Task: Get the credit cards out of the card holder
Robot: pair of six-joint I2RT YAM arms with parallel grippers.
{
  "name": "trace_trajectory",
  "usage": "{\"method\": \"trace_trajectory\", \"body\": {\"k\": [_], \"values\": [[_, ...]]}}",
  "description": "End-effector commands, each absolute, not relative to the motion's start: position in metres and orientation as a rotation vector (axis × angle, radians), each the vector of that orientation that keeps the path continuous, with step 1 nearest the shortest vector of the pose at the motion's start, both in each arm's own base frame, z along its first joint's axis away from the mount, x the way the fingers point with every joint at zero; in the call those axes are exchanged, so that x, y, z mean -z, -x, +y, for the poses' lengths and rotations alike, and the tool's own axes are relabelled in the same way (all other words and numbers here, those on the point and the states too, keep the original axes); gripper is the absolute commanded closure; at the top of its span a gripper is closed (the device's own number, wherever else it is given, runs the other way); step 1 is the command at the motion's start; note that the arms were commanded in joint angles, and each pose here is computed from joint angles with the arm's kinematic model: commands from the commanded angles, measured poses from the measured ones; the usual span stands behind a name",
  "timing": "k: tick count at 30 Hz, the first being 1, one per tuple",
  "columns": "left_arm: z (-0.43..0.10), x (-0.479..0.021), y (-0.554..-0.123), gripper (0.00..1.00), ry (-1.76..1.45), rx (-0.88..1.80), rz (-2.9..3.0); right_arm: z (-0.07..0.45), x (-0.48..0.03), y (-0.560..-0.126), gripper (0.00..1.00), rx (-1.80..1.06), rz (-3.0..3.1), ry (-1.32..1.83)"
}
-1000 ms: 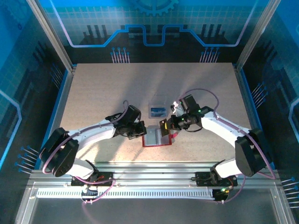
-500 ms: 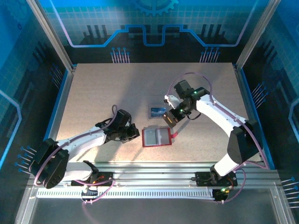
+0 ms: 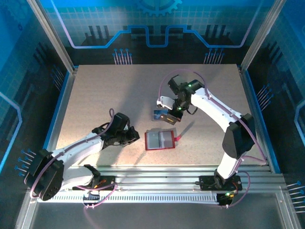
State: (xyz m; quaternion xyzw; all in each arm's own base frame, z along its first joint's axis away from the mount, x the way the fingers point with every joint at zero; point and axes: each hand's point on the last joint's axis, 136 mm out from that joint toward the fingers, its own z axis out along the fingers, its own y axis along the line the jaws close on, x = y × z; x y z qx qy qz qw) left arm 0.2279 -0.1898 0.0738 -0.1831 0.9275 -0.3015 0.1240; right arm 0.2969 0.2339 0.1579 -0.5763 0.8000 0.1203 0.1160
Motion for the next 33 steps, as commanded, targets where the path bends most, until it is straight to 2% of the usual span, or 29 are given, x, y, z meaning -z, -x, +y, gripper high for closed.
{"method": "trace_trajectory", "body": {"k": [1,19,33], "values": [[-0.177,-0.068,-0.22,0.88,0.59,0.825,2.726,0.232,-0.164,-0.303,1.0,-0.268,2.23,1.859],[-0.171,-0.054,-0.211,0.88,0.662,0.779,2.777,0.252,-0.15,-0.378,1.0,-0.166,2.164,2.003],[-0.173,-0.05,-0.213,0.88,0.684,0.753,2.822,0.251,-0.112,-0.407,1.0,-0.199,2.193,2.047]]}}
